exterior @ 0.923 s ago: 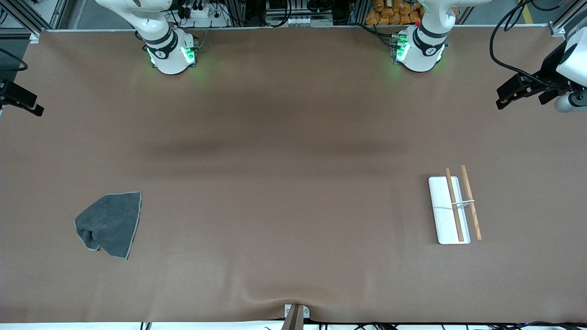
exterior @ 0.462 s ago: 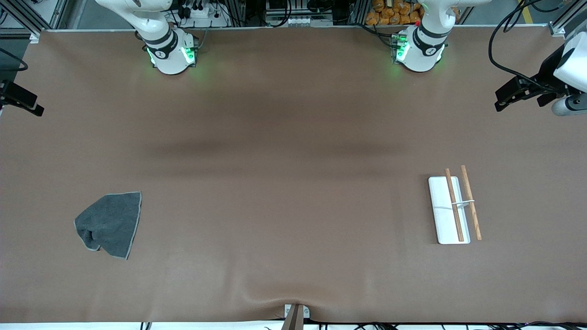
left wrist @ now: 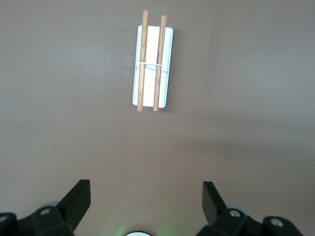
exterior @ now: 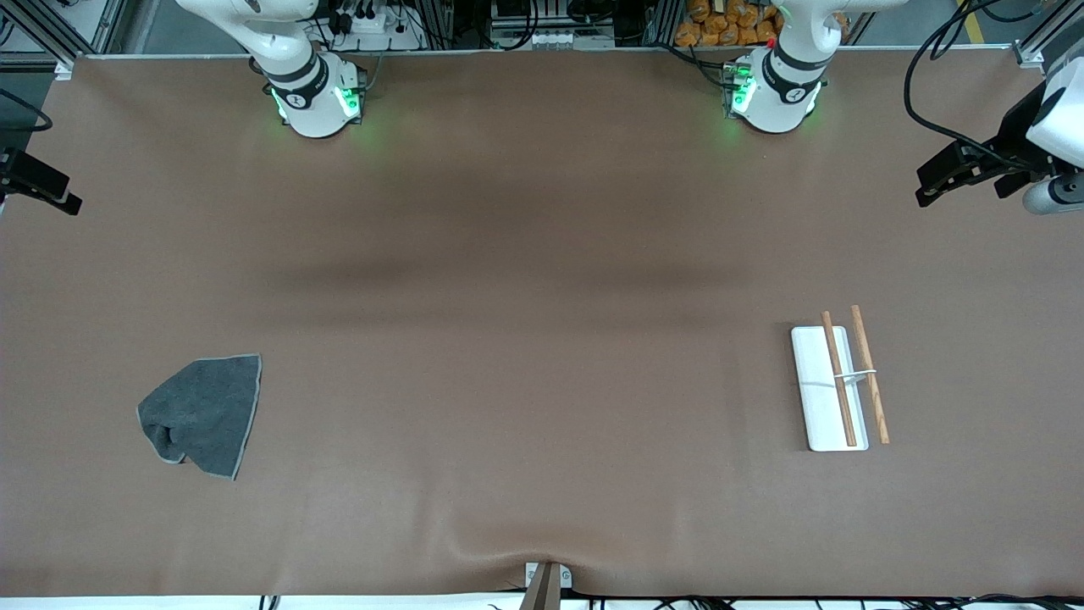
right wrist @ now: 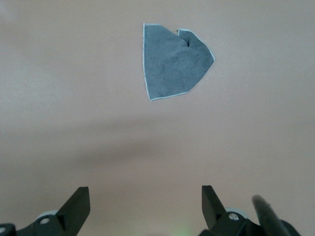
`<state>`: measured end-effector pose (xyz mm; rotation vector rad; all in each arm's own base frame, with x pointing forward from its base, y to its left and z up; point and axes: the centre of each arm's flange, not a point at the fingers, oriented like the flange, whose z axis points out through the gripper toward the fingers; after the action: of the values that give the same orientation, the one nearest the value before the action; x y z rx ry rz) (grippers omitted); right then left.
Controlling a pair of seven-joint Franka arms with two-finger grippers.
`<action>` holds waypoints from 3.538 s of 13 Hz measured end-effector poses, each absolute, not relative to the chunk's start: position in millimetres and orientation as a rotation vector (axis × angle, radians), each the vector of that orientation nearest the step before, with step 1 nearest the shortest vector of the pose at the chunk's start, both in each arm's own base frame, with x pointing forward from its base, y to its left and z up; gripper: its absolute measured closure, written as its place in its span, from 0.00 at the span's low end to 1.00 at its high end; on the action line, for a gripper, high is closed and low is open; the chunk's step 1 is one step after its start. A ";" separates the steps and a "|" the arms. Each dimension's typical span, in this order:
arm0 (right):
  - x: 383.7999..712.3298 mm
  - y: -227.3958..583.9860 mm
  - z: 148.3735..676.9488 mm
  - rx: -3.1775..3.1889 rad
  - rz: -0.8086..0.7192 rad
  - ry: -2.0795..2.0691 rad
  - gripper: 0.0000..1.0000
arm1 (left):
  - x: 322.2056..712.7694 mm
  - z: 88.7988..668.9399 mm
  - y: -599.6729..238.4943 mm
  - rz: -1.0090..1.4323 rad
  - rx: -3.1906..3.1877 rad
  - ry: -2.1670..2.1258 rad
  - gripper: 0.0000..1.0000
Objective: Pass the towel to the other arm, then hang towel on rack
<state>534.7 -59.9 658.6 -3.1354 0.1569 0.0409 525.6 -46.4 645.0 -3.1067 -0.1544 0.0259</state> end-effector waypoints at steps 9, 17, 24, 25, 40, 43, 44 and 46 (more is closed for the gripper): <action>534.8 -59.5 658.5 -3.135 0.041 0.156 0.00 | 527.6 641.1 -46.5 0.039 -3.106 -0.153 0.00; 534.8 -59.5 658.5 -3.135 0.041 0.156 0.00 | 526.8 640.5 -46.3 0.050 -3.105 -0.154 0.00; 534.6 -59.5 658.4 -3.135 0.044 0.156 0.00 | 526.7 640.7 -46.7 0.050 -3.105 -0.153 0.00; 534.4 -59.5 658.2 -3.135 0.047 0.156 0.00 | 526.6 640.7 -46.8 0.050 -3.105 -0.152 0.00; 534.0 -59.5 657.9 -3.135 0.053 0.156 0.00 | 526.8 640.2 -45.0 0.058 -3.130 -0.153 0.00; 534.9 -60.6 656.1 -3.134 0.059 0.158 0.00 | 526.8 639.4 -44.3 0.061 -3.130 -0.152 0.00; 537.5 -60.6 651.1 -3.134 0.074 0.156 0.00 | 526.8 639.2 -44.2 0.062 -3.130 -0.152 0.00; 550.9 -63.3 627.0 -3.130 0.139 0.160 0.00 | 526.8 638.6 -44.0 0.064 -3.130 -0.152 0.00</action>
<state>550.9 -63.3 627.0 -3.1304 0.1603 0.1388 526.8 -44.0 638.6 -3.1301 -0.1523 0.0635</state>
